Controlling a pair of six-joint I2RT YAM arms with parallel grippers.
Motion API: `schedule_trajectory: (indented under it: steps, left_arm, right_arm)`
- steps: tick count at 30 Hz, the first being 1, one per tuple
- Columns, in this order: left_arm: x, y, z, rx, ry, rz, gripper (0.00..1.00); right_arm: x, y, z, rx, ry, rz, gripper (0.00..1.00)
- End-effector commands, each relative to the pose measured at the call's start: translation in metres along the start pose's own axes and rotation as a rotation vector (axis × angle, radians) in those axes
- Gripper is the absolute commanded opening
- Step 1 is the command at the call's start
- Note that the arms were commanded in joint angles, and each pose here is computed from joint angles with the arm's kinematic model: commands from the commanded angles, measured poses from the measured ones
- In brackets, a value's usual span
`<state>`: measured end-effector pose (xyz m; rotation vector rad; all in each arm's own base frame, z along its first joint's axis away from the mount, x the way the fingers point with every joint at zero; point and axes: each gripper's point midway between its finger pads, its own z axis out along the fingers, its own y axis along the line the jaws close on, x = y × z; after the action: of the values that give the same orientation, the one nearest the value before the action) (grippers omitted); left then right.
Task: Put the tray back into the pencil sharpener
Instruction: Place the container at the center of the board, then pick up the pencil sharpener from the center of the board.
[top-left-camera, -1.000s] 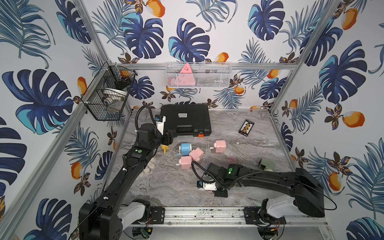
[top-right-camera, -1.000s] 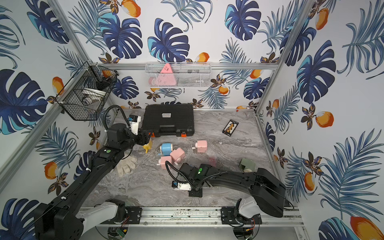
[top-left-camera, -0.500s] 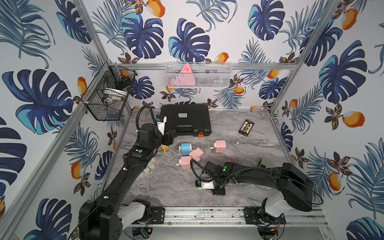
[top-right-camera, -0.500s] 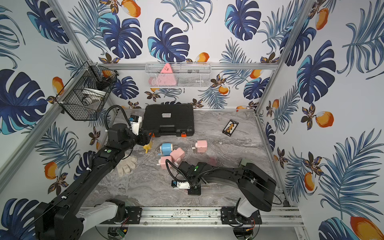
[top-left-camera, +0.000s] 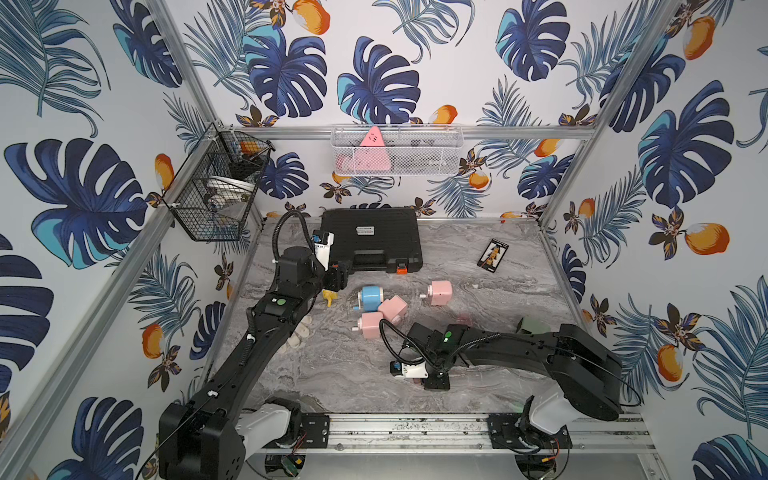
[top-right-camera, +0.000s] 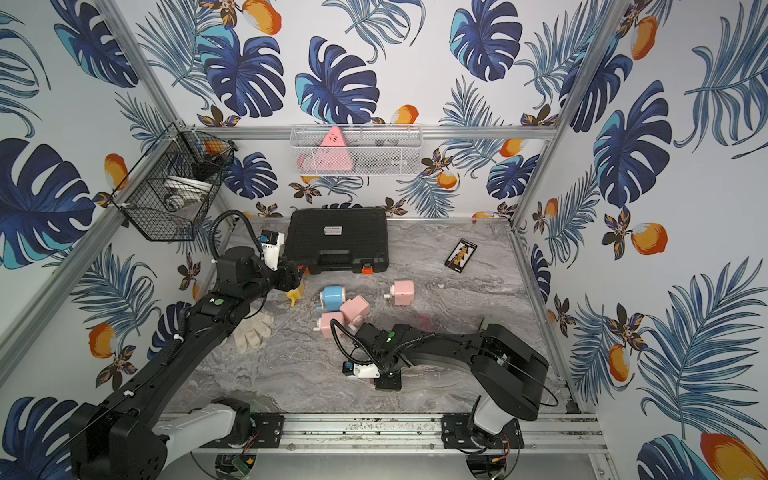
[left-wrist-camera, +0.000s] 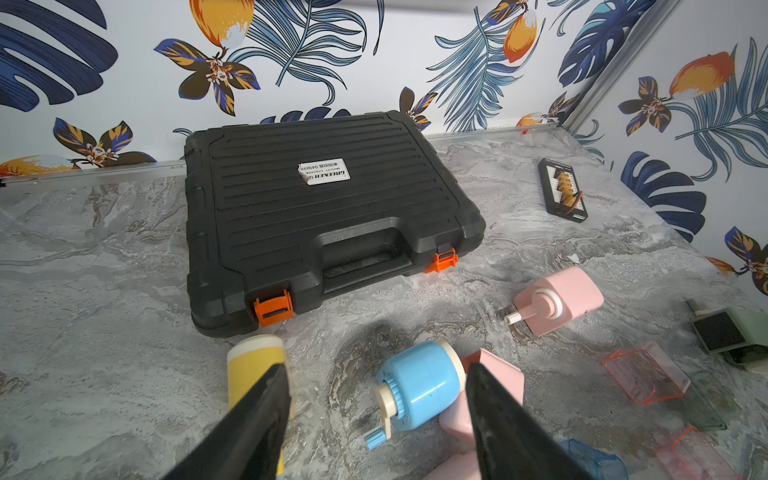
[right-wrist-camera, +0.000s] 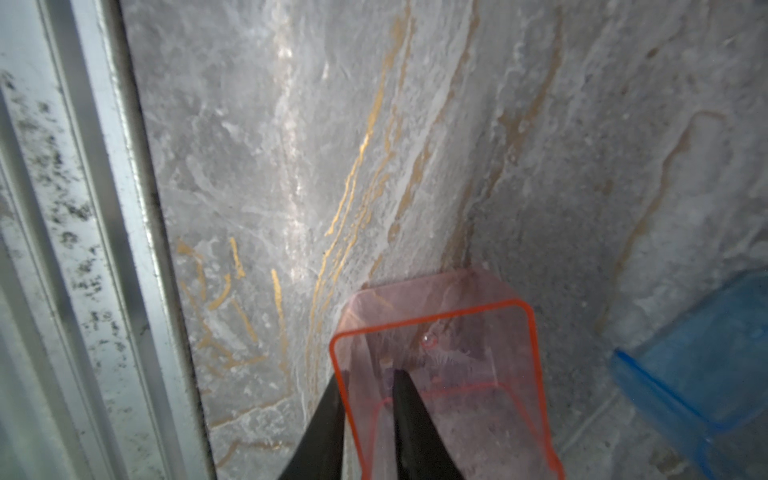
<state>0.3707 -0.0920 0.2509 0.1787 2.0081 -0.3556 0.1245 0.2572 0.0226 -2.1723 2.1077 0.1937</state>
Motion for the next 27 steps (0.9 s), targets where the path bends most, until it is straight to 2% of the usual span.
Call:
schedule_trajectory:
  steps: [1, 6, 9, 11, 15, 18, 21, 24, 27]
  left_arm:
    - [-0.008, -0.003, 0.000, 0.012, -0.022, 0.026, 0.71]
    - [-0.007, -0.004, 0.000, 0.019, -0.024, 0.038, 0.72]
    - [-0.005, -0.005, 0.000, 0.021, -0.023, 0.053, 0.72]
    - [0.003, -0.007, 0.000, 0.014, -0.004, 0.098, 0.73]
    - [0.016, -0.020, 0.000, 0.029, 0.013, 0.239, 0.74]
    - [0.029, -0.032, -0.004, 0.094, 0.015, 0.356, 0.76]
    - [0.041, -0.049, -0.018, 0.182, 0.020, 0.484, 0.77]
    - [0.058, -0.067, -0.039, 0.287, 0.070, 0.605, 0.77]
    - [0.084, -0.088, -0.065, 0.406, 0.169, 0.762, 0.78]
  right_arm:
    - [-0.009, 0.002, -0.008, -0.007, -0.049, -0.003, 0.31]
    - [-0.022, 0.004, -0.031, 0.002, -0.138, 0.021, 0.35]
    - [-0.040, -0.012, -0.054, 0.105, -0.265, 0.087, 0.35]
    - [-0.056, -0.030, -0.075, 0.206, -0.395, 0.181, 0.35]
    - [-0.074, -0.043, -0.105, 0.259, -0.629, 0.387, 0.34]
    - [-0.075, -0.055, -0.122, 0.277, -0.764, 0.602, 0.35]
    - [-0.065, -0.062, -0.125, 0.271, -0.805, 0.804, 0.37]
    - [-0.044, -0.071, -0.116, 0.294, -0.778, 1.033, 0.38]
    - [-0.033, -0.067, -0.107, 0.261, -0.751, 1.134, 0.38]
